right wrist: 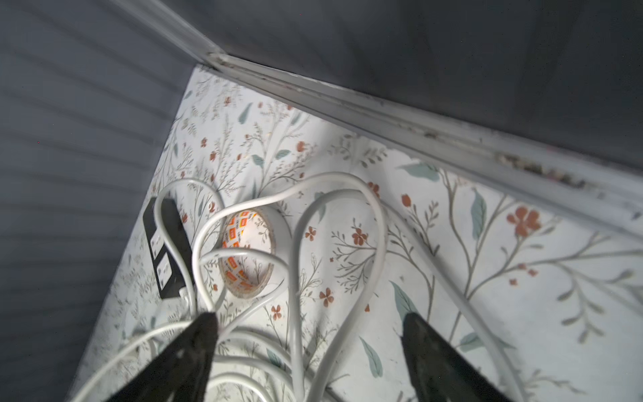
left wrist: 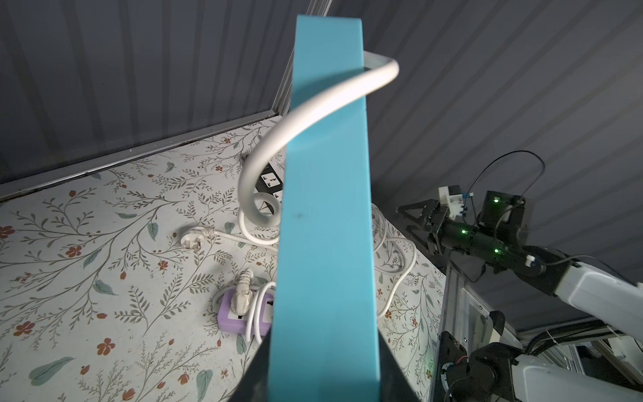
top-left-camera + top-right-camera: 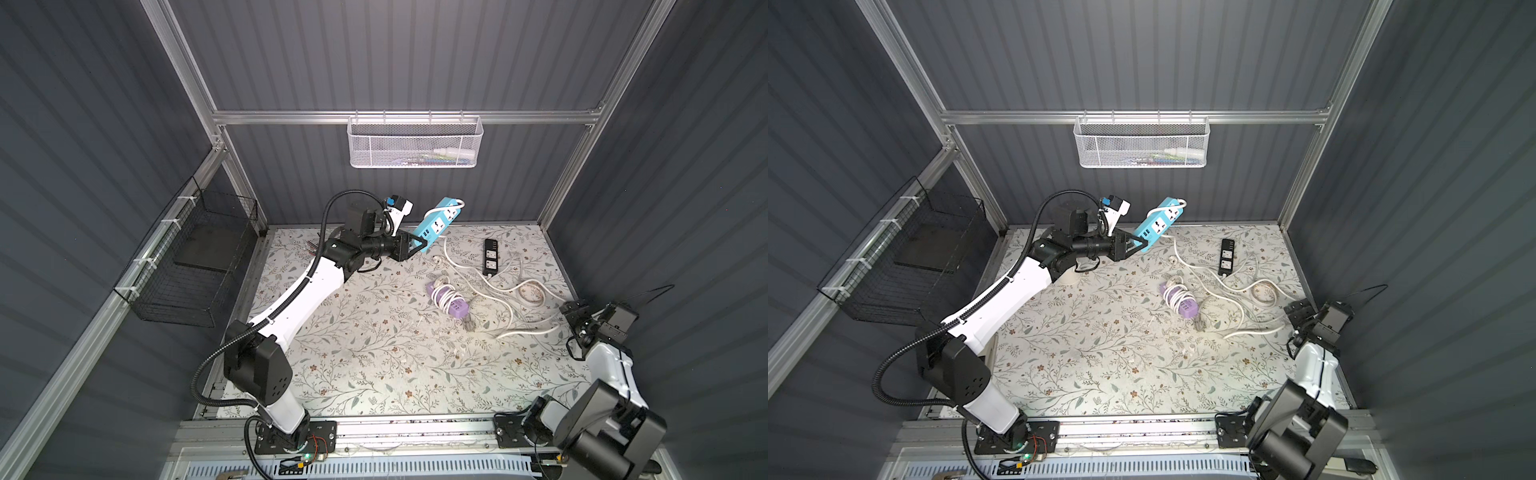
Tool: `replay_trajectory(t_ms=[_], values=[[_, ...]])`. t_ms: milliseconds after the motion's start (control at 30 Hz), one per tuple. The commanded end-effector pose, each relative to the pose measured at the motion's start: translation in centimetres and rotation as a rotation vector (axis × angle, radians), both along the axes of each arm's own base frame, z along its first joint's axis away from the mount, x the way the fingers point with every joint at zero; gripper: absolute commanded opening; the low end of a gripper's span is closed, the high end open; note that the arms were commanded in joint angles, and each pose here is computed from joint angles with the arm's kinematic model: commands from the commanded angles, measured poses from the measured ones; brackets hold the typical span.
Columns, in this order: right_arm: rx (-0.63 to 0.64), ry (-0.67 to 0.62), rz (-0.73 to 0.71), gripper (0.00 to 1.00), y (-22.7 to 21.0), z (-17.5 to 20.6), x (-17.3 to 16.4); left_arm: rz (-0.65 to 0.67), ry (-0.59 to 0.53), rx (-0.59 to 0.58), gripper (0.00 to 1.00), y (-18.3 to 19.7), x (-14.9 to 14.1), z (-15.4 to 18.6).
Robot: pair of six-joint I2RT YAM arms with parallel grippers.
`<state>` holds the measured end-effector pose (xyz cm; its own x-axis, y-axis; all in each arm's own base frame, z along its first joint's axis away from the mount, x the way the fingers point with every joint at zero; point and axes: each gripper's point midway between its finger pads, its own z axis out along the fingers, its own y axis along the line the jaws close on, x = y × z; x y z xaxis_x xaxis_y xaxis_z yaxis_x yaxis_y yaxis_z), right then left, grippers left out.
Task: Unwrap the cord wrapped around the power strip
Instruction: Unwrap the power cord from the power strip.
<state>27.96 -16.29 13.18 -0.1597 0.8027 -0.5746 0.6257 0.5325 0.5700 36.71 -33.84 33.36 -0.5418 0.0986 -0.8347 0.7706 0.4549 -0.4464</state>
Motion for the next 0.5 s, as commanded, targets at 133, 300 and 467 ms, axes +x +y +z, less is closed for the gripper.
replay_trajectory(t_ms=[133, 300, 467], values=[[-0.176, -0.203, 0.279, 0.99, 6.1, 9.6, 2.8, -0.069, -0.049, -0.028, 0.0, -1.2, -0.6, 2.2], [-0.186, -0.451, 0.675, 0.99, 14.8, 14.2, 5.7, -0.082, -0.035, -0.025, 0.0, -1.3, -1.1, 2.8], [-0.262, -0.654, 0.995, 0.99, 22.9, 16.9, 6.4, -0.107, -0.013, -0.046, 0.0, -1.4, -1.9, 4.2]])
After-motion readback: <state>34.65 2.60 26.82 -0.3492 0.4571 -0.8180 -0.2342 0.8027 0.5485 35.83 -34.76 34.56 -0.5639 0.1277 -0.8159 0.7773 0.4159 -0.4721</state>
